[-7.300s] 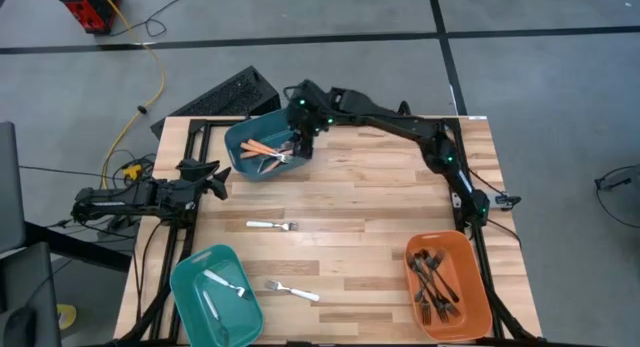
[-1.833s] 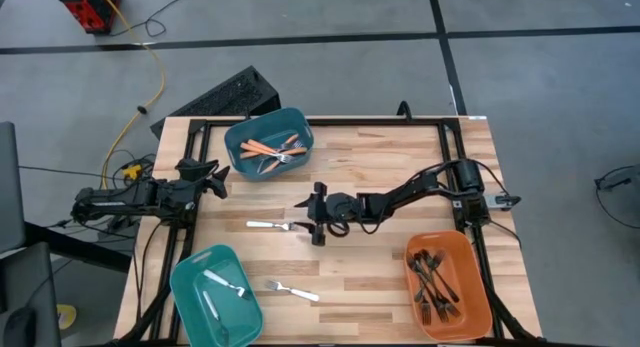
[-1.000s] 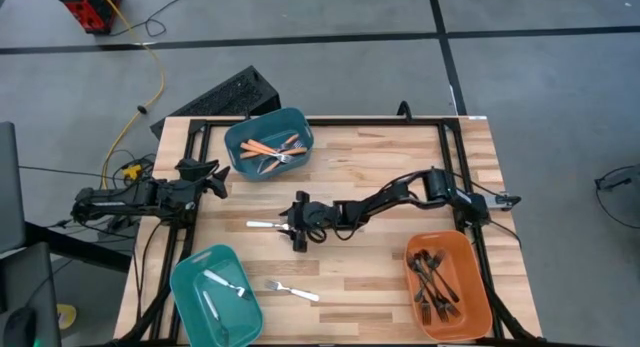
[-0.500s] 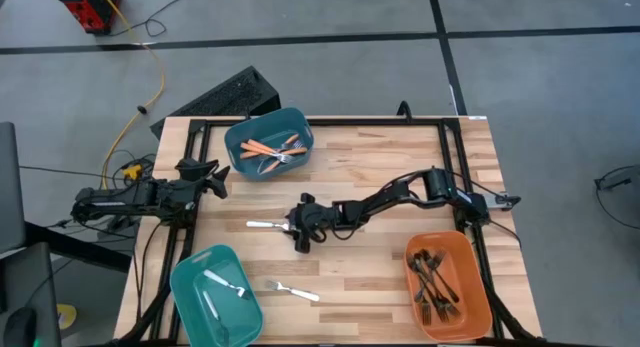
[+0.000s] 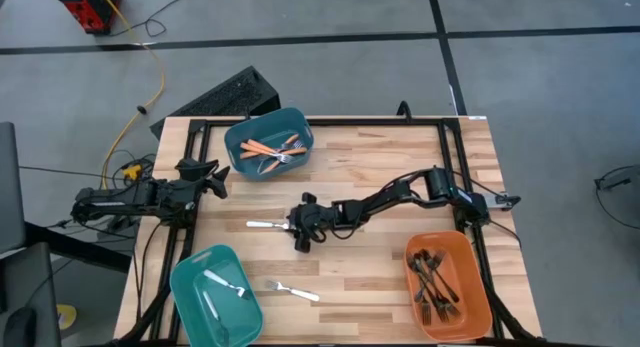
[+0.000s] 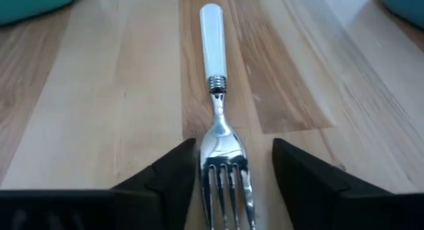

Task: Sort silverware by color (type)
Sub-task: Put the white fork into the green bin

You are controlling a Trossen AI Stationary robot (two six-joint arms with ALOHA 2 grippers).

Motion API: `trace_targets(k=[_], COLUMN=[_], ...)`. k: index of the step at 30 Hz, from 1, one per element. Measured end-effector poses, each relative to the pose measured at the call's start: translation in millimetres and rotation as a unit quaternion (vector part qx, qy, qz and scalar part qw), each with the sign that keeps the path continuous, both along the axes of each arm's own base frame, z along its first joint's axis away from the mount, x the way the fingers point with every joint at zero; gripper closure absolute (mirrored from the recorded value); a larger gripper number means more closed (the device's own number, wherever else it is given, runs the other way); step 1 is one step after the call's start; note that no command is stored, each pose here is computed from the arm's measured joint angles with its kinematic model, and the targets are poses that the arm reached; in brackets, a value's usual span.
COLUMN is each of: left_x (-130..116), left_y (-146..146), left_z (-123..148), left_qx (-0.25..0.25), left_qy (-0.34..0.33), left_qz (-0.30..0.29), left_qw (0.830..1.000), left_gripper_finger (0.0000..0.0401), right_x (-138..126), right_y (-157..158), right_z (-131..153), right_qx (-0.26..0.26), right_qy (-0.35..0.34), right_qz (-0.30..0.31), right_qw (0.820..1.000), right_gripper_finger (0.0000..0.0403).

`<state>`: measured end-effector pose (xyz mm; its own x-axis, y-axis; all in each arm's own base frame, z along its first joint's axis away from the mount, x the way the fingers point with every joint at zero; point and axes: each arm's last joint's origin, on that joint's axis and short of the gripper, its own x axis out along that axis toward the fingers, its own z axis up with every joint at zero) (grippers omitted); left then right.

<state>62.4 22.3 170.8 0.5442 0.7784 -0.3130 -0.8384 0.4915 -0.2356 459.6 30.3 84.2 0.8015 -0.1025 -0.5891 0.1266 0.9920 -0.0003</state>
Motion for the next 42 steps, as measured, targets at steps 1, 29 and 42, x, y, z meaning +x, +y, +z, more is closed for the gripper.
trace_targets(k=[1,29,42], left_x=[0,0,1], left_y=[0,0,0], left_z=[0,0,0], left_qx=[0.0,-0.001,-0.007], left_qy=[0.0,-0.001,-0.001], left_qz=[0.0,0.0,-0.011], left_qw=[1.0,1.0,1.0], left_gripper_finger=[0.0166,0.0166,0.0166], right_x=[0,-3,-15], right_y=[0,5,4], right_z=[0,8,41], right_qx=[0.0,-0.051,-0.088], right_qy=[0.002,0.006,0.048], right_qz=[0.0,0.0,0.01], right_qw=[1.0,0.999,0.995], right_gripper_finger=[0.0196,0.0387,0.0388])
